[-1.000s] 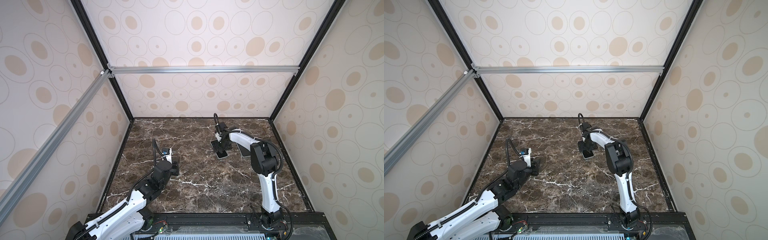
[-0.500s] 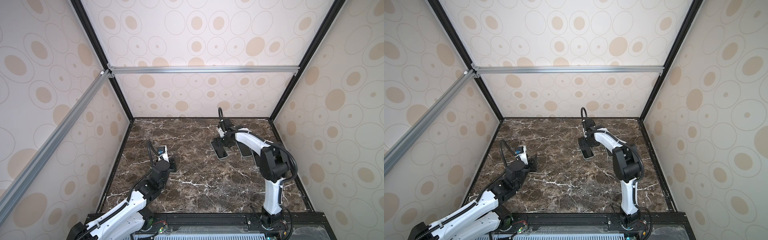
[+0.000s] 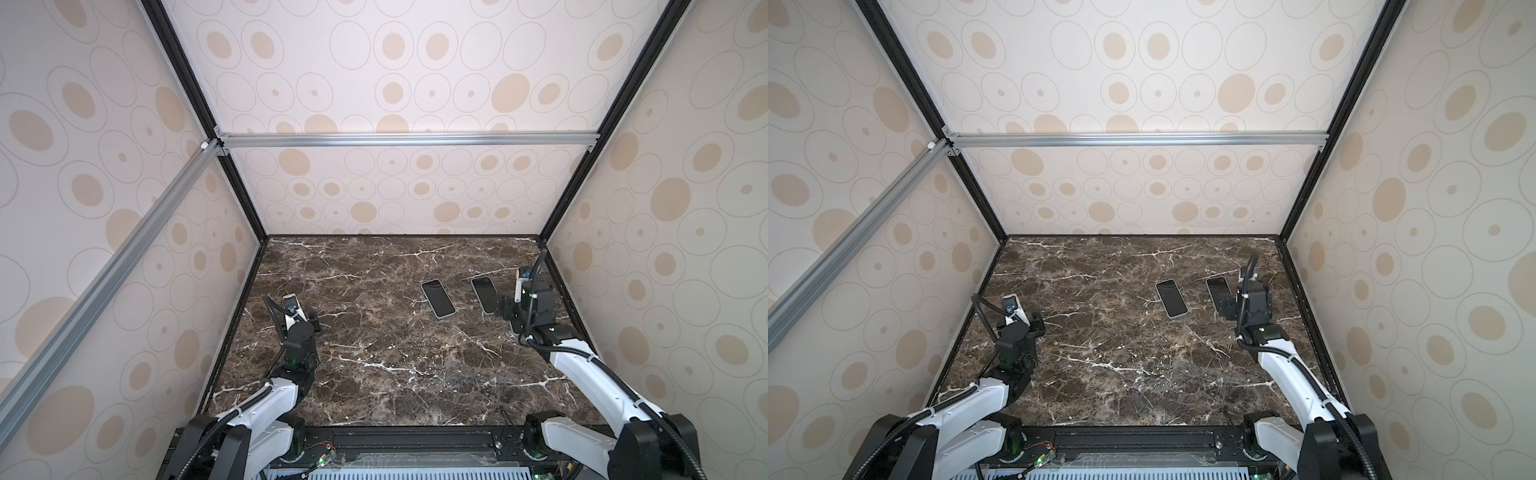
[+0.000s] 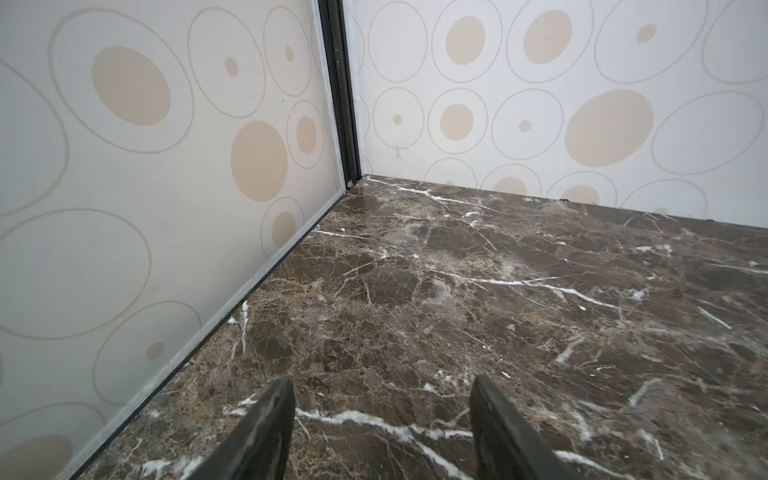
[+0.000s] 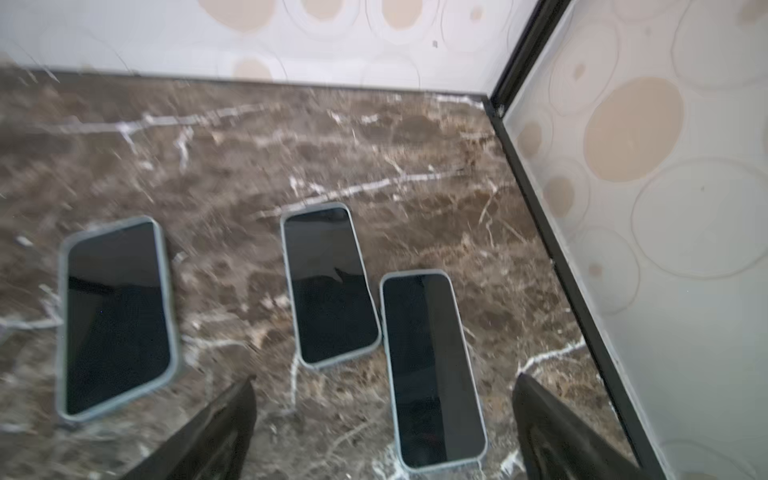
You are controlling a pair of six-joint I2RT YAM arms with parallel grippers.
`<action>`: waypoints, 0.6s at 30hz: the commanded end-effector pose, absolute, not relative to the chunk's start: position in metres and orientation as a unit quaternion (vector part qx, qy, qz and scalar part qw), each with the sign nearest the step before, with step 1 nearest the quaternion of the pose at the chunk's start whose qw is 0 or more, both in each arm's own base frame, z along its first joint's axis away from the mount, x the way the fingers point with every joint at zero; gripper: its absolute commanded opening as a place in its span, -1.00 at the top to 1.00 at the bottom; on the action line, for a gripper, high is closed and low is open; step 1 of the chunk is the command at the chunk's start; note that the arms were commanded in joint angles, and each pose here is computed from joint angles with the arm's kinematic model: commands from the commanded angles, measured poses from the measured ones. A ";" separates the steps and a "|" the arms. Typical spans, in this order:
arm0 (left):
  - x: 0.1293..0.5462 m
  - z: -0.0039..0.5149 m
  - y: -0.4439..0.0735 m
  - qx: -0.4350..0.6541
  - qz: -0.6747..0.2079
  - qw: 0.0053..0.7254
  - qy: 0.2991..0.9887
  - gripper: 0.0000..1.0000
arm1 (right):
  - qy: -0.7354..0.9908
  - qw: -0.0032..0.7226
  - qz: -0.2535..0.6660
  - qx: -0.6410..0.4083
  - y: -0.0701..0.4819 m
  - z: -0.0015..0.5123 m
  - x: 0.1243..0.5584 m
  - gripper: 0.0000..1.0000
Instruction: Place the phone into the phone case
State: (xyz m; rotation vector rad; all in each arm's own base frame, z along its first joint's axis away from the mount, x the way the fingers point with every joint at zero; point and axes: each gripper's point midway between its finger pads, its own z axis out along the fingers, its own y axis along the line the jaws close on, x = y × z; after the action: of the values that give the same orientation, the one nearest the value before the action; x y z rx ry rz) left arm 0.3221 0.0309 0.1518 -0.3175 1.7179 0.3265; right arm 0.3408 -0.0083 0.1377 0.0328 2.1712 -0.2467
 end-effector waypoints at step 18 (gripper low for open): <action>0.340 0.157 0.010 -0.014 0.069 0.725 0.685 -0.54 | 0.824 0.544 0.097 -0.120 0.050 0.110 0.381 -0.95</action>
State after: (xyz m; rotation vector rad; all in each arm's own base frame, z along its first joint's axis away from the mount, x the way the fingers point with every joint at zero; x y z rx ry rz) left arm 0.3349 0.0133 0.1332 -0.0635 1.6124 0.1617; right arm 0.3730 0.0308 0.0905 -0.2072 2.0625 0.1057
